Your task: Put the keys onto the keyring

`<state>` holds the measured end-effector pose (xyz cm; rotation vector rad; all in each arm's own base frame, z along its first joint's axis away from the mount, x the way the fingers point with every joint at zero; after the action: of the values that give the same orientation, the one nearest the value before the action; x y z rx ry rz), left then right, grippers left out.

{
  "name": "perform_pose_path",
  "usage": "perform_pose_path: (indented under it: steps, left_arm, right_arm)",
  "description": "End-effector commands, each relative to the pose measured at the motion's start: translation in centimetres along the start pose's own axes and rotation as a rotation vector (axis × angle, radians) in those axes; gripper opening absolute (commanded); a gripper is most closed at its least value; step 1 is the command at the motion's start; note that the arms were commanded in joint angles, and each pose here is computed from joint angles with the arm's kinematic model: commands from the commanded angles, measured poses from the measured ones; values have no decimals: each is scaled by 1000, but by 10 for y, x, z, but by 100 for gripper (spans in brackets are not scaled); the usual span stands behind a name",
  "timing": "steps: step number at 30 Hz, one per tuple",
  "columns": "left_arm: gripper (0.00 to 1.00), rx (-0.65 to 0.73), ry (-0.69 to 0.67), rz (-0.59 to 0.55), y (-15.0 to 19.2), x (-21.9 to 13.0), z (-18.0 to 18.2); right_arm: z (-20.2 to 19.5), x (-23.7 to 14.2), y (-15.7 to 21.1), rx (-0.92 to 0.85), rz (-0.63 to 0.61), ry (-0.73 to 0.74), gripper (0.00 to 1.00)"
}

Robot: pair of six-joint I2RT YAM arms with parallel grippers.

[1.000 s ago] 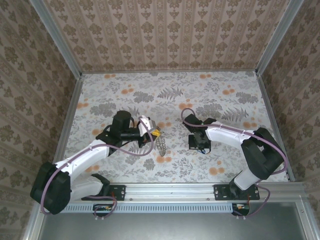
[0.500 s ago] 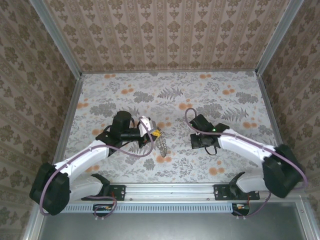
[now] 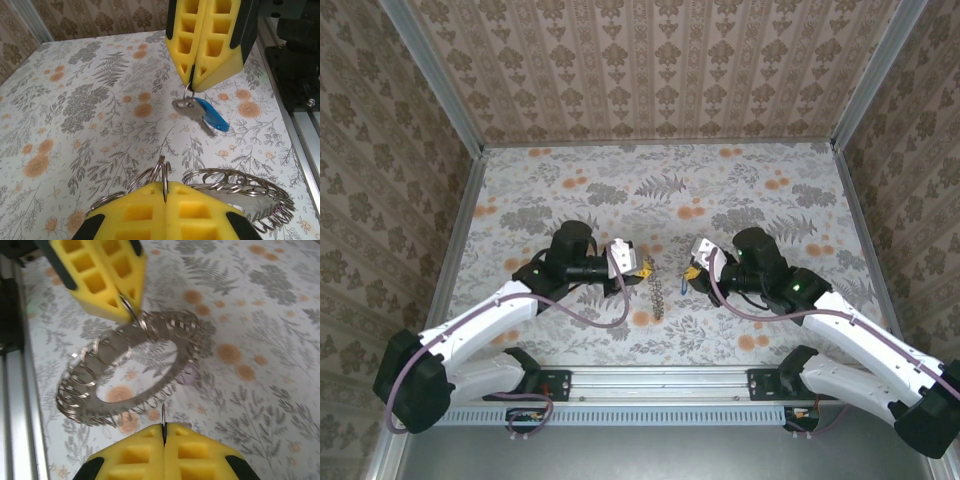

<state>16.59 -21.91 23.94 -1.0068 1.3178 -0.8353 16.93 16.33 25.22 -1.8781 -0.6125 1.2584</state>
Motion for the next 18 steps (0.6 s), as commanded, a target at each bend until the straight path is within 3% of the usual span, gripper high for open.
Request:
perform_pose_path:
  steps: [1, 9, 18]
  left_arm:
    - [0, 80, -34, -18, -18, 4, 0]
    - [0, 2, -115, -7, -27, 15, -1]
    - [0, 2, -99, -27, -26, 21, -5]
  right_arm:
    - [4, -5, -18, -76, -109, -68, 0]
    - [4, -2, -25, -47, -166, -79, 0]
    - [-2, 7, -30, 2, -158, -71, 0]
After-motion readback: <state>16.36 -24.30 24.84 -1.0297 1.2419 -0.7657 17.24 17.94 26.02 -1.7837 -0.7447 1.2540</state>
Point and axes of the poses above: each hand's point on the last joint's axis, 136 mm out from that joint toward the fingers, its own x axis out along the fingers, its own z axis along the line the jaws close on, y = z × x, the point moved 9 cm from there along -x, back along the fingers, and after that the axes turned 12 degrees about -x, right-handed, at the moved point
